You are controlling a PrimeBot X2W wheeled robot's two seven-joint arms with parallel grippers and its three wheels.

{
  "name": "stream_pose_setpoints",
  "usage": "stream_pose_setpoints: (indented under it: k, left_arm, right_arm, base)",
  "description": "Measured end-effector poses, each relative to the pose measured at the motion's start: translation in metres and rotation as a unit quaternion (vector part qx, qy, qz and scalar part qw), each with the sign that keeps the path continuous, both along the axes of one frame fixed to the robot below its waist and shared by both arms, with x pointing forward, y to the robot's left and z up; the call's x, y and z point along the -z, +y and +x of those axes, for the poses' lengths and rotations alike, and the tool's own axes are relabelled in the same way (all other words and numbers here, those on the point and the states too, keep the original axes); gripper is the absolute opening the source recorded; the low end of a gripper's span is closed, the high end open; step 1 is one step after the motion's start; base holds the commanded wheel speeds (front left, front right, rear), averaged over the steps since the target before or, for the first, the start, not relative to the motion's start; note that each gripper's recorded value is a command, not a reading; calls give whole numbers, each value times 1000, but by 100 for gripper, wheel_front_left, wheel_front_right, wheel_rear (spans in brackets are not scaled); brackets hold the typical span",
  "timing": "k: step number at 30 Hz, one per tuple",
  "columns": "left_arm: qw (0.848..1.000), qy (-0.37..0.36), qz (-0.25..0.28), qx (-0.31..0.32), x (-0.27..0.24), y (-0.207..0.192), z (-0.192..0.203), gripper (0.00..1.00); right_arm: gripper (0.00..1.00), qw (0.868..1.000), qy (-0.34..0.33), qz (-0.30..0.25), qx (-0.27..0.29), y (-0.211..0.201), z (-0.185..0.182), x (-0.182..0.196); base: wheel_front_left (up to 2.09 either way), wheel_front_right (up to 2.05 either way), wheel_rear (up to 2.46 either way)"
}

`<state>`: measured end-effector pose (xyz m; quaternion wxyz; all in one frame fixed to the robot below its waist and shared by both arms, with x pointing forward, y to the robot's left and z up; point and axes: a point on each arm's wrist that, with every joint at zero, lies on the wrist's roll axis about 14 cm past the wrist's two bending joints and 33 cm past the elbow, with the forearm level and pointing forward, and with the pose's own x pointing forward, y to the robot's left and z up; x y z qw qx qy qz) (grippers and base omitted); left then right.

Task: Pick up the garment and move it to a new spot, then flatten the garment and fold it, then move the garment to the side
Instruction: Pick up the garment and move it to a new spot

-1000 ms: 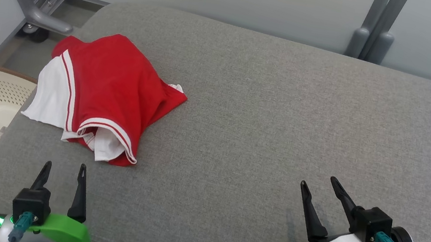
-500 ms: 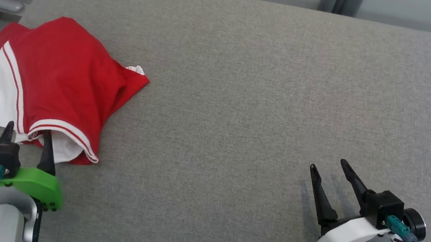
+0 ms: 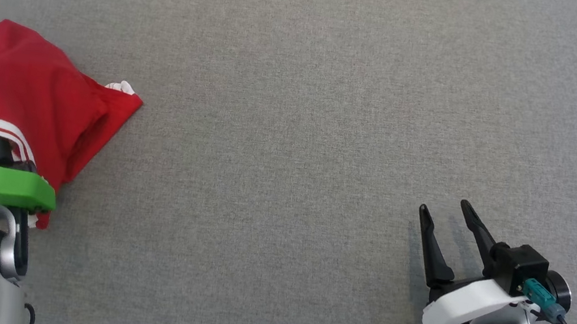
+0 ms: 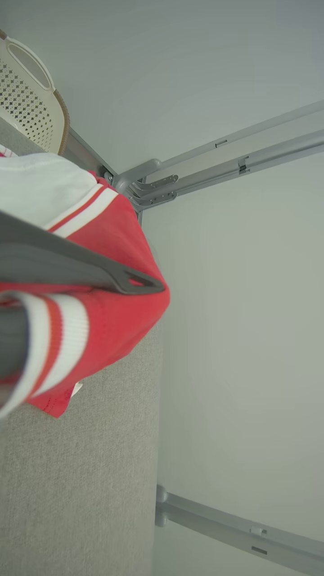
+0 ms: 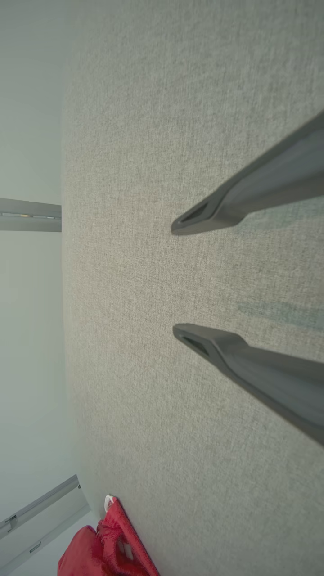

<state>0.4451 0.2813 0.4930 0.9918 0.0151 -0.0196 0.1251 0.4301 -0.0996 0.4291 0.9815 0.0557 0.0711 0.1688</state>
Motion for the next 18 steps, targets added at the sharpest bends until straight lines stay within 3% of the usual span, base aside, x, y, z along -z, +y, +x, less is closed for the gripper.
stream_pose_setpoints:
  k: [5, 11, 15, 18]
  left_arm:
    - [991, -113, 31, 67, -81, -33, 20, 0]
    - [953, -218, 40, 209, -153, -132, 38, 0]
    - [922, -223, 21, 315, -157, -211, 37, 0]
    - [911, -200, 8, 361, -142, -244, 35, 0]
  right_arm:
    - [100, 1000, -9, 17, -3, 10, -3, -10]
    - [100, 999, -12, 29, 14, 4, -8, -17]
    - [100, 999, -12, 30, 34, -9, -14, -19]
    - [100, 998, -11, 30, 46, -17, -18, -19]
  base:
    - [0, 0, 0]
    - [0, 0, 0]
    - [0, 0, 0]
    - [0, 0, 0]
